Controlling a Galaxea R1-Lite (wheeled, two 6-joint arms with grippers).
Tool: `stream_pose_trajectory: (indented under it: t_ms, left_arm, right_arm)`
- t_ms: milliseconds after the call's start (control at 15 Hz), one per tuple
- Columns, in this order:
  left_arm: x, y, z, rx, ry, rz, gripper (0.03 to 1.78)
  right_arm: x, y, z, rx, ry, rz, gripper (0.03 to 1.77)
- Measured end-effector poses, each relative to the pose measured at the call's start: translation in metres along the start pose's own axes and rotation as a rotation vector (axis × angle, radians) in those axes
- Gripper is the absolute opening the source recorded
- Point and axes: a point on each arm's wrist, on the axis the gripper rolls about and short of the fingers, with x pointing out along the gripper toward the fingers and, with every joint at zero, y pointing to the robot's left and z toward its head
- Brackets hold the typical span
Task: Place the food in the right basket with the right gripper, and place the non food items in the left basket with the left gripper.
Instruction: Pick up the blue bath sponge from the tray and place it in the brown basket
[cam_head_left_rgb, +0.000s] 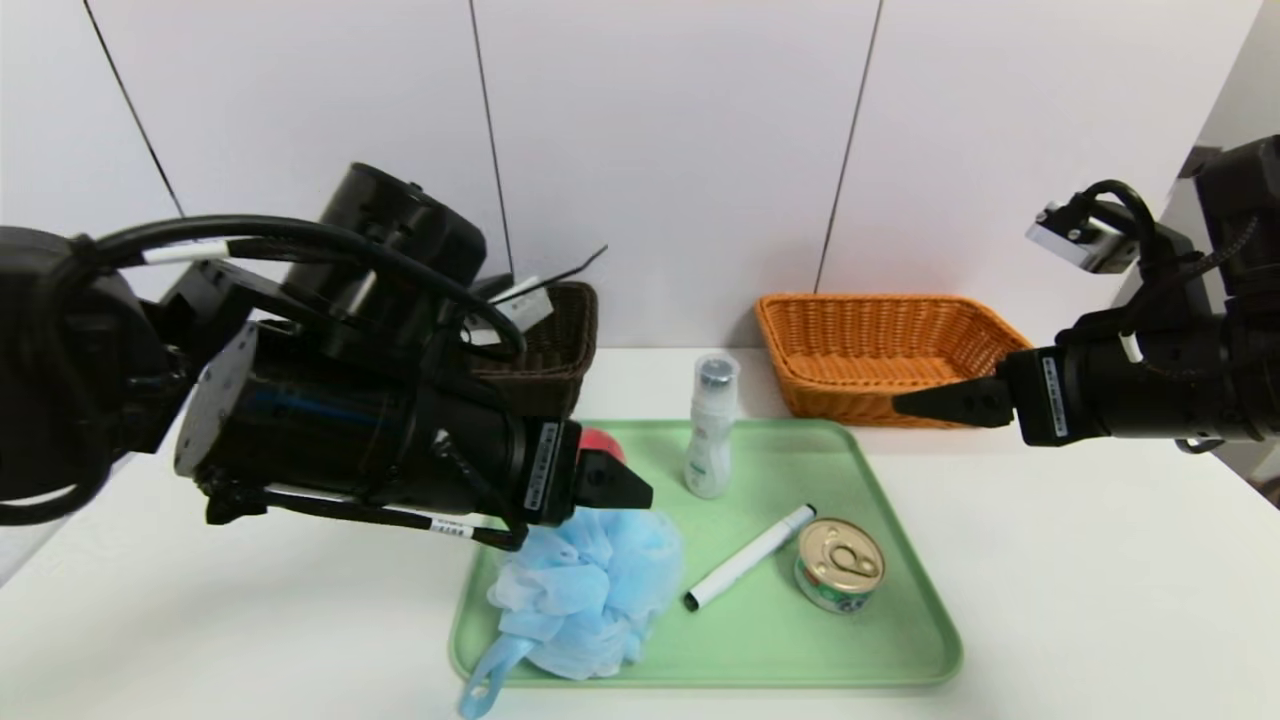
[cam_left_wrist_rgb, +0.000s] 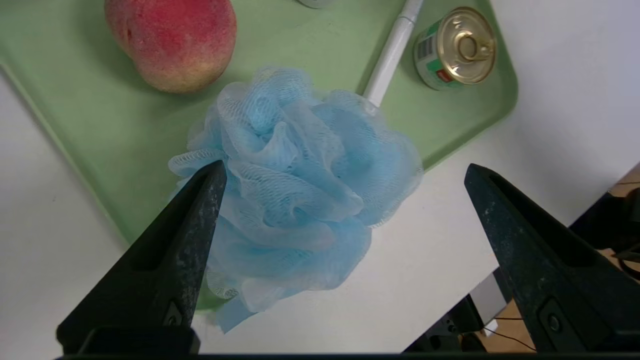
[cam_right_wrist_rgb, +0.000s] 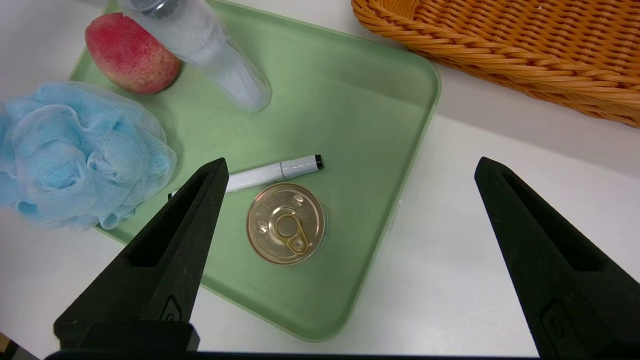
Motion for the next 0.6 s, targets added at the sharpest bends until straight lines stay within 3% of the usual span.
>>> stream_pose_trajectory:
  t_ms: [133,600]
  left_arm:
    - [0.012,0.003,-0.003,0.004,0.012,0.074,1.69]
    - [0.046,0.006,-0.02,0.054,0.087,0.194,1.69]
  right_arm:
    - [0.001,-0.002,-0.001,0.007,0.003,-0.004,1.7]
    - [0.003,-0.005,-0.003,0.012,0.007,-0.005,1.7]
